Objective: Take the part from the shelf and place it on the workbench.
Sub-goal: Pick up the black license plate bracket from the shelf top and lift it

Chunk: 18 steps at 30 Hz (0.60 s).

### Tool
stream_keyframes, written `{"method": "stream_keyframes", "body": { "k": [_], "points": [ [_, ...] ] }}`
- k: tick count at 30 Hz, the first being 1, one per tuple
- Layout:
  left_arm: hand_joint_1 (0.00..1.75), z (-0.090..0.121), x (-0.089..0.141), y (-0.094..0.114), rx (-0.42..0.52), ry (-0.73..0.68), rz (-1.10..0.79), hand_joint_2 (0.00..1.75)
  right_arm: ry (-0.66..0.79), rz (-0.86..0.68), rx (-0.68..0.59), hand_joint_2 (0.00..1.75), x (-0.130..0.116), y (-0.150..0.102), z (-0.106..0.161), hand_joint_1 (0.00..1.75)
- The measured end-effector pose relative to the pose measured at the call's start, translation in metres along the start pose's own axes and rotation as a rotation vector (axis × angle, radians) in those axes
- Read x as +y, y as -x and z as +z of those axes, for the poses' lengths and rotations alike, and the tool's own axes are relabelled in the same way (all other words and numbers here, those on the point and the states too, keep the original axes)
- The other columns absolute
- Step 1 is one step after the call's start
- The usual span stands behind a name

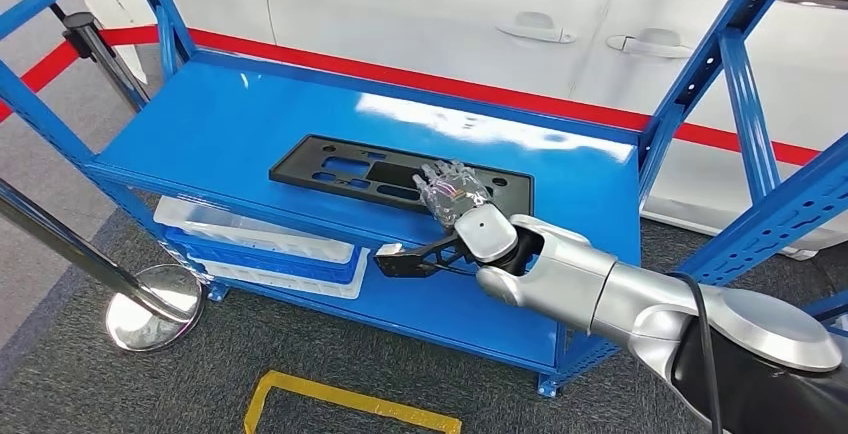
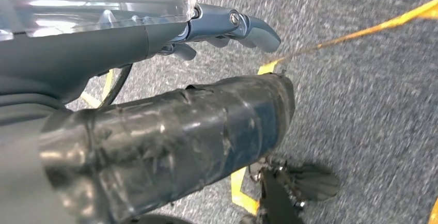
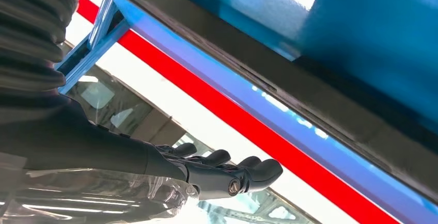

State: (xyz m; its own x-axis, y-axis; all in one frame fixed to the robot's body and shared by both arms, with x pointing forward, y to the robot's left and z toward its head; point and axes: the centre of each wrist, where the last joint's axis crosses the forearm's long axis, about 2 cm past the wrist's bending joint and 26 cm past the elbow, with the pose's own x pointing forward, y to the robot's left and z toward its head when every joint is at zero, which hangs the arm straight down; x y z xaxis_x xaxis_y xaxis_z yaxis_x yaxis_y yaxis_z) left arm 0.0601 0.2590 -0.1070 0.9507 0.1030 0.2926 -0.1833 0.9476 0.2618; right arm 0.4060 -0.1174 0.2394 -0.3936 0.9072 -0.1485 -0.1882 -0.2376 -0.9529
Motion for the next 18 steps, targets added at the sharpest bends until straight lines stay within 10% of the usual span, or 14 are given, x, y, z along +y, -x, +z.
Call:
{"method": "stream_keyframes", "body": {
  "k": [18],
  "points": [
    [0.00,-0.0001,0.0004,0.0002,0.002,0.001,0.000,0.00,0.001,0.006,0.010,1.75,0.0029,0.0006,-0.0006,0.00]
  ]
}}
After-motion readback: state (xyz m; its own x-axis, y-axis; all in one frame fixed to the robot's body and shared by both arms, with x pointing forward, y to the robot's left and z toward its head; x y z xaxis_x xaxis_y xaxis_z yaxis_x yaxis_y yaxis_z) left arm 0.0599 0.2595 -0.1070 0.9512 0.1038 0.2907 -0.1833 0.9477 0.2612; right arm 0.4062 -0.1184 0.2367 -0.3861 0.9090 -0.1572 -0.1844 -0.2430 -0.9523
